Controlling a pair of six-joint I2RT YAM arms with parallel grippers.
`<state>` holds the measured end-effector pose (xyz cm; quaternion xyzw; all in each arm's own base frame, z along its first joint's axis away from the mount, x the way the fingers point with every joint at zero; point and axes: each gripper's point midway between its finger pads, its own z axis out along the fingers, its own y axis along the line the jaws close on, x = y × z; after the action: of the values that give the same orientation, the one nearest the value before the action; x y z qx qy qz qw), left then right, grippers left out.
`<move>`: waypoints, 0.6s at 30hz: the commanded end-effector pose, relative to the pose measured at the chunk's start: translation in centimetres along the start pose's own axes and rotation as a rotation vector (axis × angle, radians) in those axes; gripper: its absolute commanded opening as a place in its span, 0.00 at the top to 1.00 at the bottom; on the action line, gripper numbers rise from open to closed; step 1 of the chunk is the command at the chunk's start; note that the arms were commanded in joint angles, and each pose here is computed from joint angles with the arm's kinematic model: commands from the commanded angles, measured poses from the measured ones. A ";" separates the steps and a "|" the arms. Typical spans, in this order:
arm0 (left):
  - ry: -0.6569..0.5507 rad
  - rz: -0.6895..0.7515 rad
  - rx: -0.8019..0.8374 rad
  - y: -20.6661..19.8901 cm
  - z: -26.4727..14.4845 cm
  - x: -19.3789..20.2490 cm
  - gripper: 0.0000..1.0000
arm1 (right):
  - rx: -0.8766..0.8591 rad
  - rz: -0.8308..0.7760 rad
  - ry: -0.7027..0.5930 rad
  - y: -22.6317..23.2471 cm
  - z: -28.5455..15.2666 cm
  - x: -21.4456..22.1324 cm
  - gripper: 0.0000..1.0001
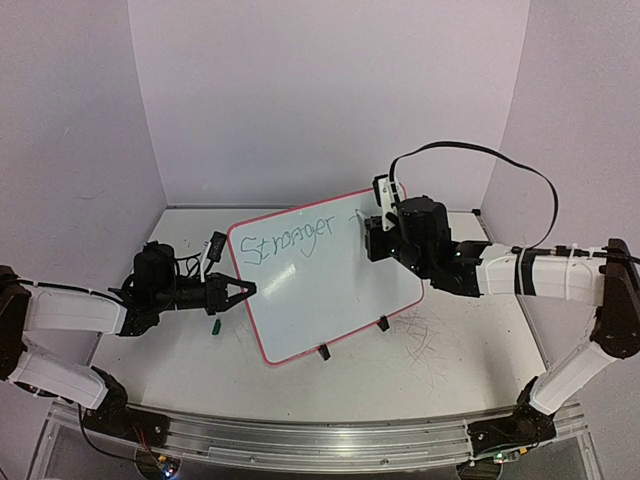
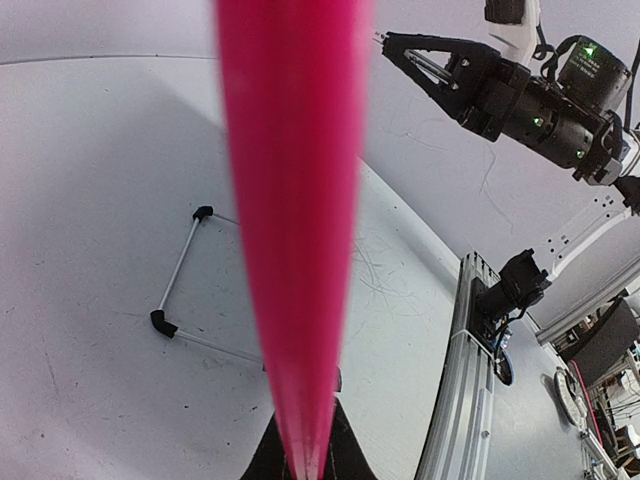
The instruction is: Write a sentence on the whiteboard
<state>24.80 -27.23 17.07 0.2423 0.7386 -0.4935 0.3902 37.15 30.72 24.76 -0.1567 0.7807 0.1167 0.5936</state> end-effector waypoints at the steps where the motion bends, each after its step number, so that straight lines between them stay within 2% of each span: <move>1: -0.030 0.088 -0.031 0.2 -0.1 -1.5 1.00 | -0.053 0.016 -0.023 0.9 0.0 -0.9 1.00; 18: -0.029 0.089 -0.028 0.1 0.0 -1.6 1.00 | -0.098 0.010 0.057 1.5 -1.1 2.0 1.00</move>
<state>24.81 -27.23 17.05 0.2408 0.7395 -0.4937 0.3892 36.19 31.51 23.86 -0.1770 0.7840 0.1427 0.5776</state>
